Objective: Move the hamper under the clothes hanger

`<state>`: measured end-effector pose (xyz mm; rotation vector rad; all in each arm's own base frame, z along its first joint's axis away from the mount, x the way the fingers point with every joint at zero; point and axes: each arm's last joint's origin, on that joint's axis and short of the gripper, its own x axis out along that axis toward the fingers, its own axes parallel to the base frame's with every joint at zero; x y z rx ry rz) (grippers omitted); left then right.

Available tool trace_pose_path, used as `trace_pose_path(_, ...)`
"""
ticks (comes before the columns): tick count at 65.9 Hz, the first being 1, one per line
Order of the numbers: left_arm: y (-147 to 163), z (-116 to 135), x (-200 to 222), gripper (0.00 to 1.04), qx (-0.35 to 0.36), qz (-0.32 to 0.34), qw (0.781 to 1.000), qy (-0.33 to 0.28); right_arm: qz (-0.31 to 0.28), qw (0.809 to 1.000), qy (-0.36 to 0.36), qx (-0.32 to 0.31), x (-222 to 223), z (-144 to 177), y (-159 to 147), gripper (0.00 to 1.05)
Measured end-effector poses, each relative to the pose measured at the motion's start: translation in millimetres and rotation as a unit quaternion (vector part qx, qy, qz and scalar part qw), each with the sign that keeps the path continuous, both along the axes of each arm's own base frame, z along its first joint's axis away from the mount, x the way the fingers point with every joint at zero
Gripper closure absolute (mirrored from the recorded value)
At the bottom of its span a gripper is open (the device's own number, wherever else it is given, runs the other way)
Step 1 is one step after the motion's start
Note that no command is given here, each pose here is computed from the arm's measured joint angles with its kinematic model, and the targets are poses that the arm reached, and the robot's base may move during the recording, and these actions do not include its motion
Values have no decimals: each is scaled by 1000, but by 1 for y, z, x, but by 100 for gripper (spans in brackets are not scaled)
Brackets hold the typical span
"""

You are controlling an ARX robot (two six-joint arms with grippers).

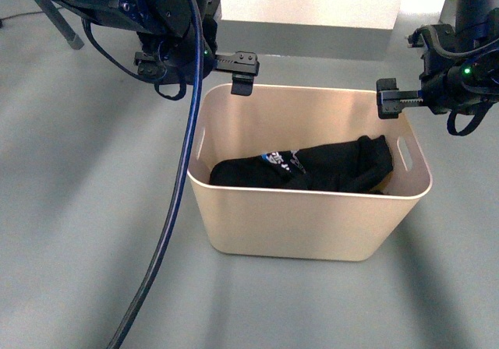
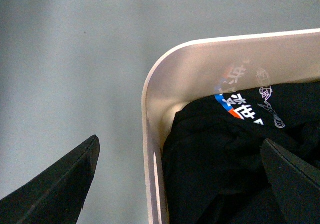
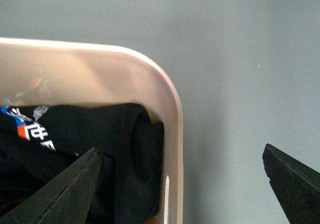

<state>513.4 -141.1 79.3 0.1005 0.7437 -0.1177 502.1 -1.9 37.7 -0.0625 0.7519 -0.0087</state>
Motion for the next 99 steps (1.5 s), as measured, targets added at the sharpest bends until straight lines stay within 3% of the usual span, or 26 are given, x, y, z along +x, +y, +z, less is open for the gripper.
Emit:
trace_pose_path(11, 0, 17, -10, 7, -12, 6, 1000, -13, -18, 998, -50, 14, -8, 30, 0, 7)
trace_pose_path(24, 3, 45, -30, 7, -17, -18, 996, -85, -28, 991, -129, 19, -26, 68, 0, 7)
trace_pose_path(30, 9, 58, -39, 18, -16, 29, 977, -209, -21, 986, -165, 24, -27, 76, 0, 10)
trace_pose_path(35, 27, 67, -71, 34, -47, 45, 946, -317, -2, 959, -283, 32, -49, 74, 1, 26)
trace_pose_path(39, 50, 74, -104, 49, -58, 54, 929, -363, 0, 945, -326, 32, -78, 72, 1, 38)
trace_pose_path(49, 82, 79, -156, 73, -55, 66, 925, -371, 2, 928, -371, 31, -134, 97, 1, 64)
trace_pose_path(59, 99, 82, -204, 102, -55, 58, 930, -359, 2, 930, -367, 31, -180, 103, 1, 91)
trace_pose_path(63, 105, 84, -222, 101, -56, 56, 929, -361, 2, 933, -359, 30, -202, 103, 1, 104)
trace_pose_path(99, 139, 83, -320, 101, -56, 58, 931, -357, 3, 932, -360, 29, -304, 124, 2, 102)
